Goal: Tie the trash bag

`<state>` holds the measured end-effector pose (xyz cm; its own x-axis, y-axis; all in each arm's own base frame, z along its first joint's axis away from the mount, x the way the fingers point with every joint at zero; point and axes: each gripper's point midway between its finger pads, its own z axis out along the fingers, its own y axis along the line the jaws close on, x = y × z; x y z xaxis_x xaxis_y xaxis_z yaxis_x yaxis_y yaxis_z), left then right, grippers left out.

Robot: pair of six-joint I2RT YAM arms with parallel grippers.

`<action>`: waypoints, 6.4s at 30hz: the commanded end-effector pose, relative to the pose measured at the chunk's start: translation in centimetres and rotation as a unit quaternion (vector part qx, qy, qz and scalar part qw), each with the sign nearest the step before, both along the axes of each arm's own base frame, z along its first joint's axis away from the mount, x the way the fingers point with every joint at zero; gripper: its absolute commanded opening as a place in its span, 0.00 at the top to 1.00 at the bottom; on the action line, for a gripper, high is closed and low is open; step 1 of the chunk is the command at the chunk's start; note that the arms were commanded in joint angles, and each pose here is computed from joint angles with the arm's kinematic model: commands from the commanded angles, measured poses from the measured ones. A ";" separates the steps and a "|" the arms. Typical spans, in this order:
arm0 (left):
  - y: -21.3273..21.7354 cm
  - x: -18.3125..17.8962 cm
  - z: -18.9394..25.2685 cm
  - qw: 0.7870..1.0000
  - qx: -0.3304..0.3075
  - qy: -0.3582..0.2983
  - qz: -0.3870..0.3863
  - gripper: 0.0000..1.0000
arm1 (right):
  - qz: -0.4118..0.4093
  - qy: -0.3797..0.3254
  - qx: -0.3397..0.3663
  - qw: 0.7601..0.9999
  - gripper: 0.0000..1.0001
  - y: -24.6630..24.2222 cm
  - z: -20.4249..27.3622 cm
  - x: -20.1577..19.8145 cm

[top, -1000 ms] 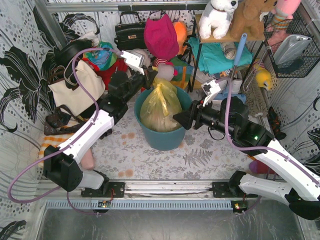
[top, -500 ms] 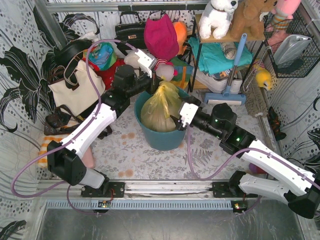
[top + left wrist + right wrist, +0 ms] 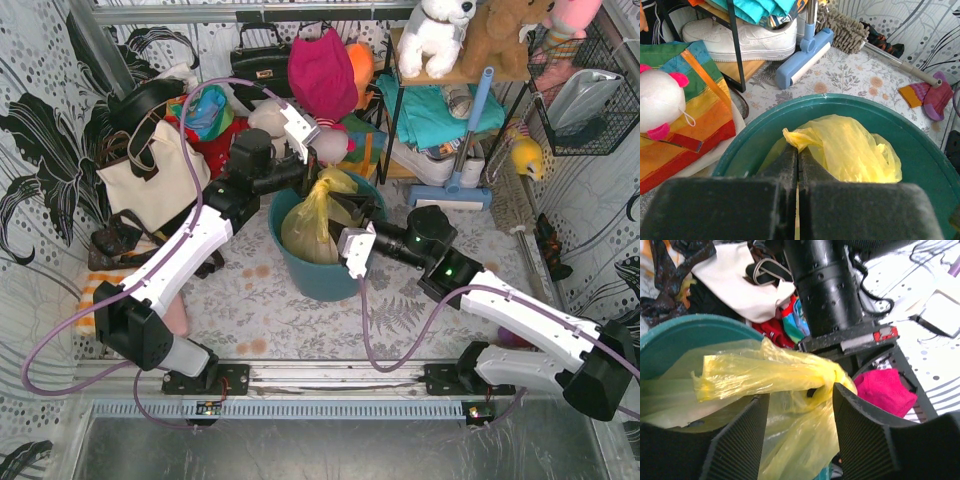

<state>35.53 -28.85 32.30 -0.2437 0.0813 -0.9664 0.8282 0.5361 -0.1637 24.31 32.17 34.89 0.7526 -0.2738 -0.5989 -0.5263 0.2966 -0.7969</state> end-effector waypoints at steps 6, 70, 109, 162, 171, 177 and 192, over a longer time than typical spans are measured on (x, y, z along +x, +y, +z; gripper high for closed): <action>-0.5 -0.4 2.4 0.999 -0.021 -0.032 -0.022 1.00 | 0.108 -0.040 0.046 0.992 0.54 2.2 4.4 -3.3; 4.2 9.9 -0.8 0.977 -0.005 -0.097 0.191 1.00 | 0.149 0.516 0.163 0.828 1.00 -1.8 -1.8 -11.3; 5.0 11.6 9.1 0.956 -0.039 -0.182 0.225 1.00 | 0.174 0.492 0.168 0.836 1.00 -1.2 3.1 -11.3; 1.4 14.6 -1.6 0.983 0.076 -0.081 0.146 1.00 | 0.048 0.017 -0.261 0.964 0.46 -0.1 -6.7 3.0; 0.8 13.9 -1.9 0.987 0.062 -0.071 0.129 1.00 | 0.127 0.023 -0.199 0.972 0.47 2.5 -5.6 1.1; 0.7 13.6 -1.5 0.988 0.055 -0.072 0.125 1.00 | 0.144 0.032 -0.191 0.970 0.54 3.6 -6.0 1.2; 0.9 13.0 -1.4 0.988 0.050 -0.074 0.123 1.00 | 0.141 0.053 -0.130 0.980 1.00 4.5 -4.3 1.5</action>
